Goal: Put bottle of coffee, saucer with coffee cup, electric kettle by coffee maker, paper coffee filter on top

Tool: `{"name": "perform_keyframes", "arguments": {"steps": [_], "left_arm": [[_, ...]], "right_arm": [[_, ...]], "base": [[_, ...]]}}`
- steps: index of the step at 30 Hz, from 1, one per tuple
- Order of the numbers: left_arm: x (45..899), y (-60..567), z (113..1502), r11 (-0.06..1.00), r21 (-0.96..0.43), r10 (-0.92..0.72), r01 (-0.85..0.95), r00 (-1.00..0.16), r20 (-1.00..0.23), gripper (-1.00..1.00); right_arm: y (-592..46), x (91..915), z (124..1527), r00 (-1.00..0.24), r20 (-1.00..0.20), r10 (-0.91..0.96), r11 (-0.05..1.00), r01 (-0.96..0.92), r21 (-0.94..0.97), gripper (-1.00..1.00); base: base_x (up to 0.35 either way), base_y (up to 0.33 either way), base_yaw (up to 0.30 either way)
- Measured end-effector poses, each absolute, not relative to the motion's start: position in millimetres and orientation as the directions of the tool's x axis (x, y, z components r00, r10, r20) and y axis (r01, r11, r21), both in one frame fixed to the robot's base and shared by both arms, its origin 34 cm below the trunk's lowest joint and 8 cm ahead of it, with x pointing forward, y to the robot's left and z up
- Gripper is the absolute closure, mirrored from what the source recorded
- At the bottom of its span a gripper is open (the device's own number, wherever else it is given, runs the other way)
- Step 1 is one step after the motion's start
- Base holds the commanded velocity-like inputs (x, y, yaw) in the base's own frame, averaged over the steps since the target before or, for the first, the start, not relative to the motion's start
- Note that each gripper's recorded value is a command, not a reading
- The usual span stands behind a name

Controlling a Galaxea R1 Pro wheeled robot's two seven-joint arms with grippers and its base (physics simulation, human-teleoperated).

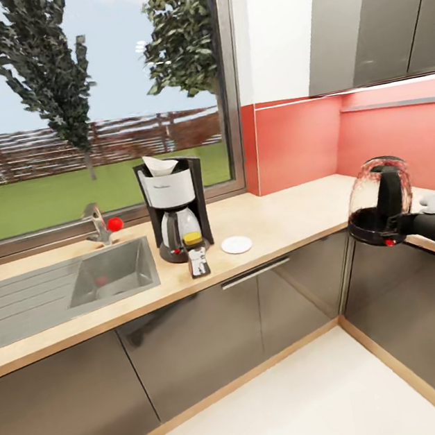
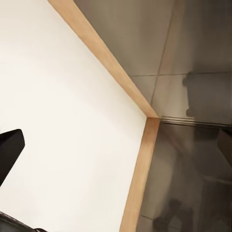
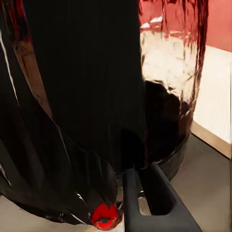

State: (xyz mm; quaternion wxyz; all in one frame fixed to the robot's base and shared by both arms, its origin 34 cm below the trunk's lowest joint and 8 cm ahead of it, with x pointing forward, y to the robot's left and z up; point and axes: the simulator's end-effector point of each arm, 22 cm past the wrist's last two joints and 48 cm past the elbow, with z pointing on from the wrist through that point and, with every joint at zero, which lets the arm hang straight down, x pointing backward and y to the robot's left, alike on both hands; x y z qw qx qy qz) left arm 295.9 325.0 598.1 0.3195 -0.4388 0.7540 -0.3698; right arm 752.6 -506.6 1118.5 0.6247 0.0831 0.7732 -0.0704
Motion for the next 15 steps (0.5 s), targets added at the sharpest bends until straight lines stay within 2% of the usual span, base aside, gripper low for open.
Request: {"name": "perform_keyframes", "arguments": {"steps": [15], "left_arm": [[295.9, 324.9, 598.1, 0.341, -0.838, -0.898, -0.425, -0.411, -0.157, -1.00]], "right_arm": [[-507.1, 752.4, 1117.8, -0.207, -0.977, 0.041, 0.976, 0.217, -0.005, 1.00]], "base": [[0.006, -0.288, 0.006]]}}
